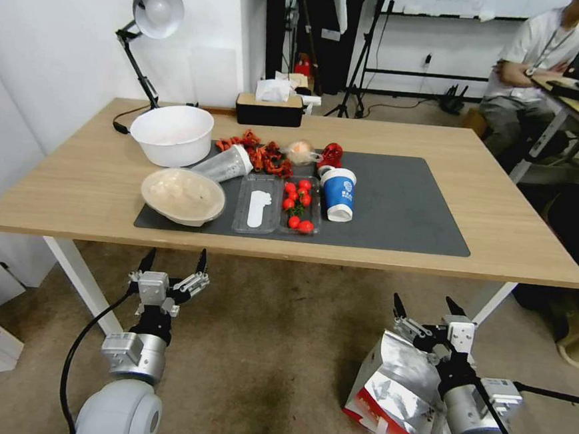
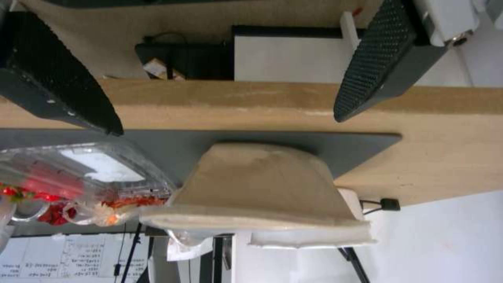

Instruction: Pick up the food delivery bag from the floor and place it on the table.

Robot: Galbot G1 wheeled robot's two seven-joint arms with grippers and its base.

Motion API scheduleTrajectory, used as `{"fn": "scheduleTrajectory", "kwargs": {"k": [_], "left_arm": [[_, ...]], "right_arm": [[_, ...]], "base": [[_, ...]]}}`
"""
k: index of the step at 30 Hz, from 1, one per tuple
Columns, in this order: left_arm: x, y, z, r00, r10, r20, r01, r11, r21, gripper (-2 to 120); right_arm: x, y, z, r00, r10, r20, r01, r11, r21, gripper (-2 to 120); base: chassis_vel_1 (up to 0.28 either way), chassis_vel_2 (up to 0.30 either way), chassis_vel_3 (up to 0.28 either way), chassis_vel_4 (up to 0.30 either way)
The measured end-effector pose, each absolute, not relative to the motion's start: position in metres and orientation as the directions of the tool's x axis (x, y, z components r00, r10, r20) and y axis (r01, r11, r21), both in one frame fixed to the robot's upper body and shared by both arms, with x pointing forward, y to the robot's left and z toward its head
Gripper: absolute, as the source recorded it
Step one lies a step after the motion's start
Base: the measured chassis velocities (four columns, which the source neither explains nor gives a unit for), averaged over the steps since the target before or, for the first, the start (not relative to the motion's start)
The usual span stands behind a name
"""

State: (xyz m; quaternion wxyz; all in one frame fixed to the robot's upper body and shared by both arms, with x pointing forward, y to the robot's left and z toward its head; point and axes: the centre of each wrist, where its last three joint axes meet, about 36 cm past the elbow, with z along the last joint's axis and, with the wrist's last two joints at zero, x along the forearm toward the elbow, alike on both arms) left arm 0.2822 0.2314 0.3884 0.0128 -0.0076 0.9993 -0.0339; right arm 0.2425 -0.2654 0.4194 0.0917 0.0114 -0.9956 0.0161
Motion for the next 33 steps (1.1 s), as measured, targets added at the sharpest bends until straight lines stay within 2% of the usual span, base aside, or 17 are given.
{"fn": "scheduleTrajectory", "kwargs": {"k": [33], "left_arm": [[0.2894, 0.2259, 0.379, -1.0, -0.001, -0.018, 0.001, 0.996, -0.089, 100]], "right_arm": [[0.2425, -0.265, 0.412, -0.977, -0.018, 0.21, -0.027, 0.999, -0.04, 100]], "base": [[0.0, 0.0, 0.0, 0.0]]}}
